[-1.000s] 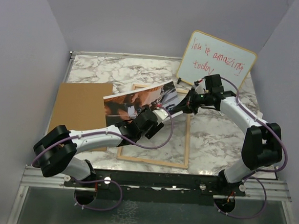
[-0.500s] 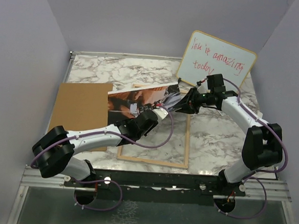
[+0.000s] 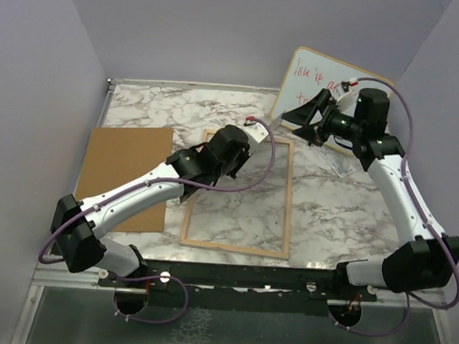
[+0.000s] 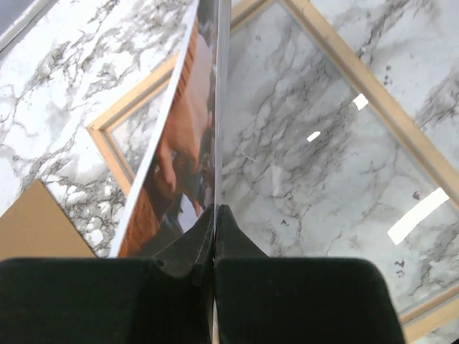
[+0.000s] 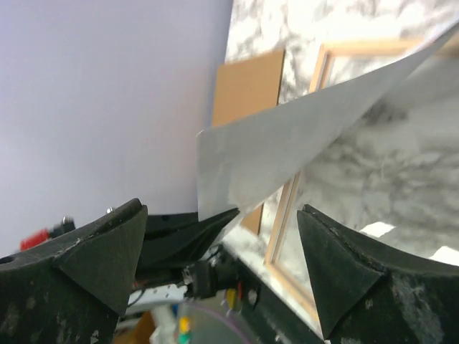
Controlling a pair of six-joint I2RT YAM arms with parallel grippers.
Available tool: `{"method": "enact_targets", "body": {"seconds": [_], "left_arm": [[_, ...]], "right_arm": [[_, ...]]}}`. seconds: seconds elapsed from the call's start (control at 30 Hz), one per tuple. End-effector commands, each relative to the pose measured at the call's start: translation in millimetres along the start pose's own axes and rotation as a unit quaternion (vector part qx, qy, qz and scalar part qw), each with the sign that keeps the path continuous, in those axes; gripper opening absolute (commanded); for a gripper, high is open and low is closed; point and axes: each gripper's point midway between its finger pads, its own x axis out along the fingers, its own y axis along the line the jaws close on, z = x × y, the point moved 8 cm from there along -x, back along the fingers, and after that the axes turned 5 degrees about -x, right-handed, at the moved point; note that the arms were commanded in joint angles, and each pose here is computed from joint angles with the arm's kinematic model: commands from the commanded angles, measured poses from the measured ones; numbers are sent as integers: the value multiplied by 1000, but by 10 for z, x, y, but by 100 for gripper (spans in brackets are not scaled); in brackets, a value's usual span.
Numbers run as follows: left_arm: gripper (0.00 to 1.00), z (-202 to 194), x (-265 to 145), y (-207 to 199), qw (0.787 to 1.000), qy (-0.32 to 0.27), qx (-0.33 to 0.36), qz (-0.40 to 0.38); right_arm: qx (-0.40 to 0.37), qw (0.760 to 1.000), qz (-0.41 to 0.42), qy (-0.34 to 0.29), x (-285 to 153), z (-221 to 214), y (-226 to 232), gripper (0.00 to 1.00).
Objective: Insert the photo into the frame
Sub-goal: Turn over the photo from the photo frame.
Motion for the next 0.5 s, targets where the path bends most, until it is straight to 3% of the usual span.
{"method": "enact_targets", "body": {"seconds": [0.0, 0.13, 0.23, 0.47], "left_arm": [[0, 153, -131, 186, 996, 49, -47, -50], [0, 356, -256, 244, 992, 42, -80, -94], [0, 539, -378, 192, 985, 27, -102, -137], [0, 1092, -633, 105, 964, -10, -168, -208]], "right_arm": [[-114, 979, -42, -163, -432, 277, 353, 94], [-165, 939, -40, -300, -834, 329, 650, 100], [-174, 915, -49, -361, -1035, 330, 739, 100], [-126, 919, -120, -353, -1026, 251, 495, 100]]}}
